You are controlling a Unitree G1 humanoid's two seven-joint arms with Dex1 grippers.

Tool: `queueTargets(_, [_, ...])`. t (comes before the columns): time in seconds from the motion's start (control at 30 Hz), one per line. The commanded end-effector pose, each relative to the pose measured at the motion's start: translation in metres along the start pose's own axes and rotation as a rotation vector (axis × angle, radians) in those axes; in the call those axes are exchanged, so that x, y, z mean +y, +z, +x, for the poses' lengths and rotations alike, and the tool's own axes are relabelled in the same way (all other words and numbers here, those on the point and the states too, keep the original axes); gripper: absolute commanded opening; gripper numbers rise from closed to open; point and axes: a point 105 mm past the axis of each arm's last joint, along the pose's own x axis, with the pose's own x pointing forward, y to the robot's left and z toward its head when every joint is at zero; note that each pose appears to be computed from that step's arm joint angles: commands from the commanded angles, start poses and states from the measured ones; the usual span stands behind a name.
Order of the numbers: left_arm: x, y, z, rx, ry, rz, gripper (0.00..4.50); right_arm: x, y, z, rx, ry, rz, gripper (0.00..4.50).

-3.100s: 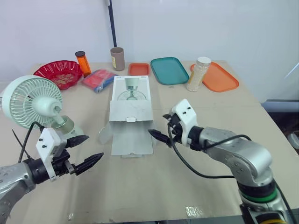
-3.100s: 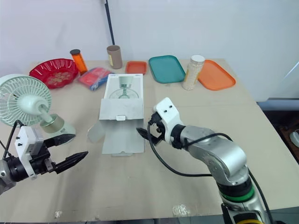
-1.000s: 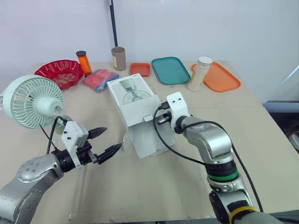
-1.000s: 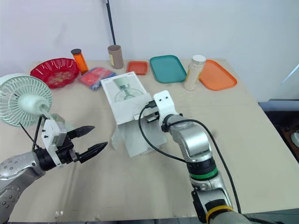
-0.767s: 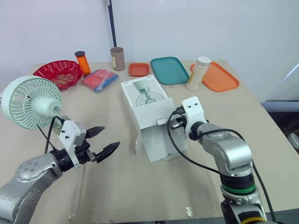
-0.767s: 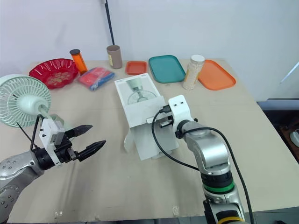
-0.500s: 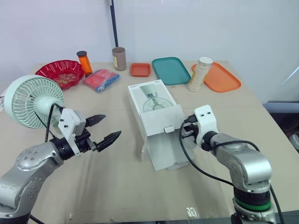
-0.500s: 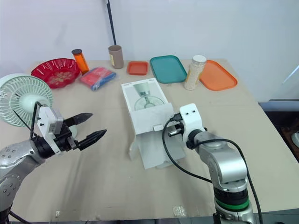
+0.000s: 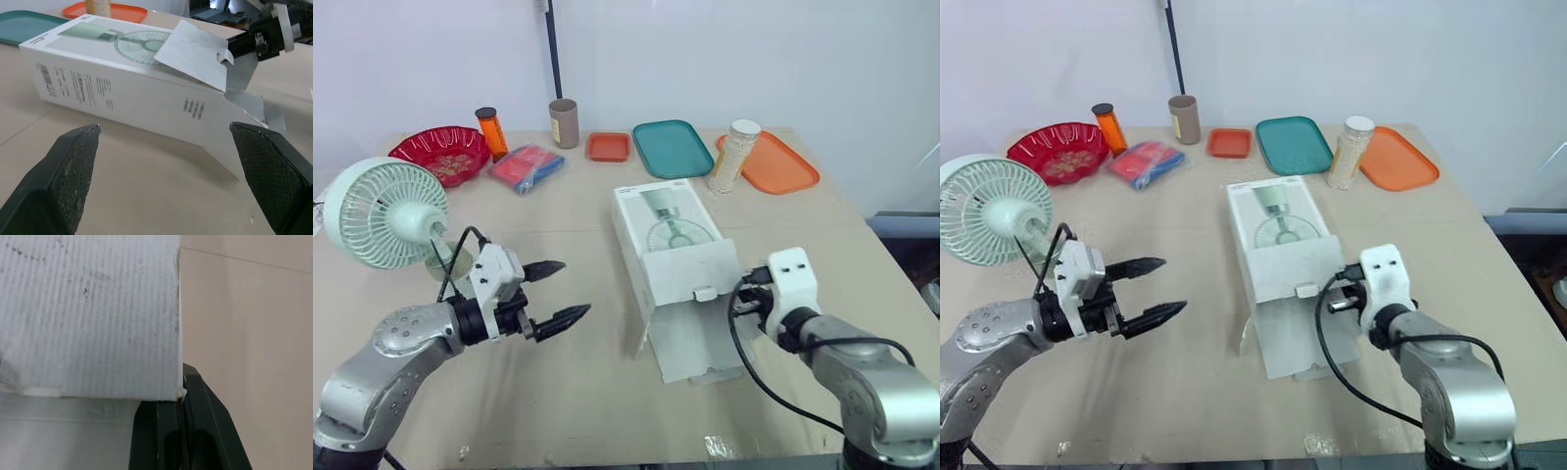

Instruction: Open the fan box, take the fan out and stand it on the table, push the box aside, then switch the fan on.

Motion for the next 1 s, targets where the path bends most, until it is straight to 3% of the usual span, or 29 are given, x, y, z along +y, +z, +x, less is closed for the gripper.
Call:
queueTargets(0.03, [-0.002, 0.002, 0.001, -0.003, -0.038, 0.038, 4.5, -0.023, -0.003, -0.021, -0.009, -0.076, -0.008, 0.04])
queueTargets(0.5, [-0.011, 0.003, 0.015, -0.042, -0.092, 0.005, 4.5, -0.096, -0.029, -0.062, 0.089, -0.189, 0.012, 0.04])
queueTargets(0.67, [-0.018, 0.002, 0.017, -0.04, -0.107, -0.004, 4.5, -0.14, -0.041, -0.065, 0.139, -0.231, 0.022, 0.04])
queueTargets(1.0, [-0.014, -0.006, 0.01, 0.028, -0.22, 0.123, 4.5, -0.204, -0.051, -0.07, 0.18, -0.292, 0.017, 0.04])
